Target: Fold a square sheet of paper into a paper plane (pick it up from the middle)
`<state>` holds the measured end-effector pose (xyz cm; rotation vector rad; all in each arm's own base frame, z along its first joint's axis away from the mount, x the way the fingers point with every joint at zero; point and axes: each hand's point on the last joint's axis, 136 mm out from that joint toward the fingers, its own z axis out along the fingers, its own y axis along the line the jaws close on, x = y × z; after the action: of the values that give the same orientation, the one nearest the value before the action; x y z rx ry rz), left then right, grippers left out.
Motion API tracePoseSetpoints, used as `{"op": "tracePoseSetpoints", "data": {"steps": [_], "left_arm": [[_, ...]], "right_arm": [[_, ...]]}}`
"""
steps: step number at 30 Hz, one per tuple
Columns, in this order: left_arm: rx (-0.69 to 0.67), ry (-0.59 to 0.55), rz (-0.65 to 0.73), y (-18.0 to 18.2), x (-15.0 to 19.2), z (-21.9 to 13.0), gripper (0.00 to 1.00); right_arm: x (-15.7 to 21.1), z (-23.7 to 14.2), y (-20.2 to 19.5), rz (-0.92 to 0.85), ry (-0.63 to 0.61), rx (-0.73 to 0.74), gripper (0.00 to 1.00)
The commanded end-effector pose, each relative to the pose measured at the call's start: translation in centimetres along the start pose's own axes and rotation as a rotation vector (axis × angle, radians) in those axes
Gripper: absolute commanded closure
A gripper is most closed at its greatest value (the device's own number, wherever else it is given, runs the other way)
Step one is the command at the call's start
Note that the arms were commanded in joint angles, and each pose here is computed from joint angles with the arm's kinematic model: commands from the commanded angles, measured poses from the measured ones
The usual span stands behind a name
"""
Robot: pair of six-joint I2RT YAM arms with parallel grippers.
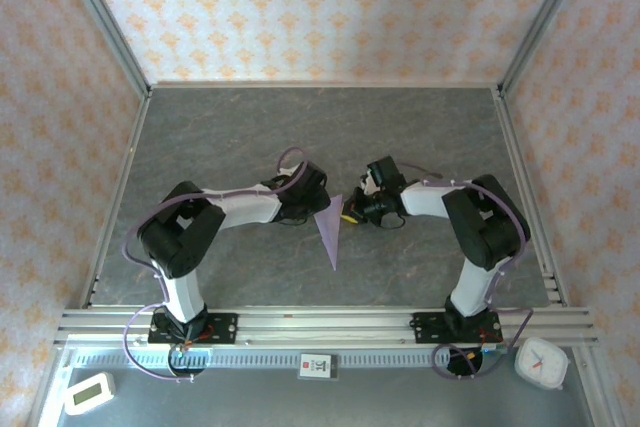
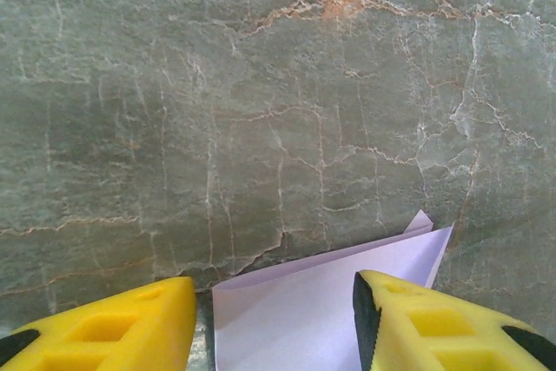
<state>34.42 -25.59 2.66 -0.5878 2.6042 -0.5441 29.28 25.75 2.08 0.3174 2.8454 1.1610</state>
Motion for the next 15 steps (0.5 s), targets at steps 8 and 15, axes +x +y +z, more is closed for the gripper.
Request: {"op": "tracePoseSetpoints", "data": {"steps": [8,15], "left_arm": [[0.234,0.029,0.012,-4.0,1.8,-0.5,0.53],[0.44,0.017,0.002,-7.0,1.7,-3.2,0.58]], "right_arm": [[0.8,0.9,-1.6,-0.016,0.027,0.028,1.0],[1.3,1.0,-2.2,-0.01,0.035,0.036,1.0]]}}
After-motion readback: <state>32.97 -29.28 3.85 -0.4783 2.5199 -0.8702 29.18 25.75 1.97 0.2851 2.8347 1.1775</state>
